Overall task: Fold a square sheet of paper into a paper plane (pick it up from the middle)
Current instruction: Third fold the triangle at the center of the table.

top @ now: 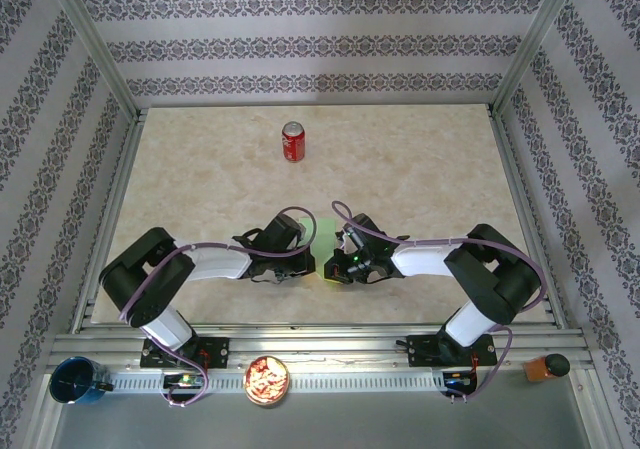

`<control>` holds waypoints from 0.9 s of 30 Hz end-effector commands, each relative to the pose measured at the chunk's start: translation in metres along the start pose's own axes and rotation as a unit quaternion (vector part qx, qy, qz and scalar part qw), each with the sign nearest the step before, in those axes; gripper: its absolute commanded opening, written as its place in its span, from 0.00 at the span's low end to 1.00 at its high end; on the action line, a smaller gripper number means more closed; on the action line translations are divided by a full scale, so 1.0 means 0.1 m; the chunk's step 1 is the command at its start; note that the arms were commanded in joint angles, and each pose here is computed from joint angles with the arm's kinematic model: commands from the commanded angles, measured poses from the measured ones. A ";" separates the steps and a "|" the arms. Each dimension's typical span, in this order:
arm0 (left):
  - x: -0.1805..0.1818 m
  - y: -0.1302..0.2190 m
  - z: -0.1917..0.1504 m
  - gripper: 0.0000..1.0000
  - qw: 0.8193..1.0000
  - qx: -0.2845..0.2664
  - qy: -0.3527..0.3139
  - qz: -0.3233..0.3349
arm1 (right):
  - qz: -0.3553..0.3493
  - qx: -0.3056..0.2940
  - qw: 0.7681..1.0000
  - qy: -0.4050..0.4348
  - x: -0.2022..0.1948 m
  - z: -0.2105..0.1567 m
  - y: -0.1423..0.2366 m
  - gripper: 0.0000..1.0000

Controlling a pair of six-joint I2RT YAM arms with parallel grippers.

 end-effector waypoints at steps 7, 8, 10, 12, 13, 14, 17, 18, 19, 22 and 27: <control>-0.22 0.15 0.08 0.01 0.998 -0.020 -0.023 -0.045 | -0.043 0.023 0.999 -0.018 -0.18 -0.15 -0.05 0.00; -0.25 0.12 0.09 0.01 0.998 -0.015 -0.025 -0.051 | -0.043 0.022 0.999 -0.018 -0.17 -0.15 -0.05 0.00; -0.30 0.07 0.10 0.01 0.998 -0.008 -0.025 -0.060 | -0.043 0.022 0.999 -0.018 -0.18 -0.15 -0.05 0.00; -0.28 0.00 0.12 0.01 0.999 -0.001 -0.018 -0.051 | -0.043 0.022 0.999 -0.017 -0.18 -0.15 -0.05 0.00; -0.25 -0.03 0.13 0.01 0.999 -0.002 -0.015 -0.041 | -0.044 0.022 0.999 -0.017 -0.18 -0.16 -0.04 0.00; -0.21 -0.06 0.13 0.01 0.999 -0.003 -0.011 -0.032 | -0.044 0.022 0.999 -0.018 -0.18 -0.16 -0.04 0.00; -0.03 -0.11 0.15 0.01 1.000 -0.009 0.013 0.000 | -0.045 0.024 0.999 -0.016 -0.19 -0.17 -0.05 0.00; 0.02 -0.10 0.15 0.01 1.000 -0.012 0.018 0.004 | -0.047 0.025 0.998 -0.017 -0.20 -0.17 -0.05 0.00; 0.08 -0.09 0.16 0.01 1.000 -0.014 0.025 0.010 | -0.049 0.027 0.998 -0.017 -0.21 -0.18 -0.05 0.00; 0.21 -0.04 0.21 0.02 0.999 -0.025 0.034 0.015 | -0.074 0.031 0.997 -0.017 -0.27 -0.21 -0.05 0.00; 0.33 0.06 0.33 0.09 0.998 -0.050 0.047 0.014 | -0.083 0.042 0.996 -0.015 -0.34 -0.26 -0.08 0.00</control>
Point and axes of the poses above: each hand's point on the last joint's axis, 136 mm out from that joint toward the fingers, its own y axis back along the fingers, its own x axis along the line the jaws close on, z = x × y, the point moved 8 cm from there along y, back along the fingers, and after that the axes turned 13 degrees about y, right-handed, at the moved point
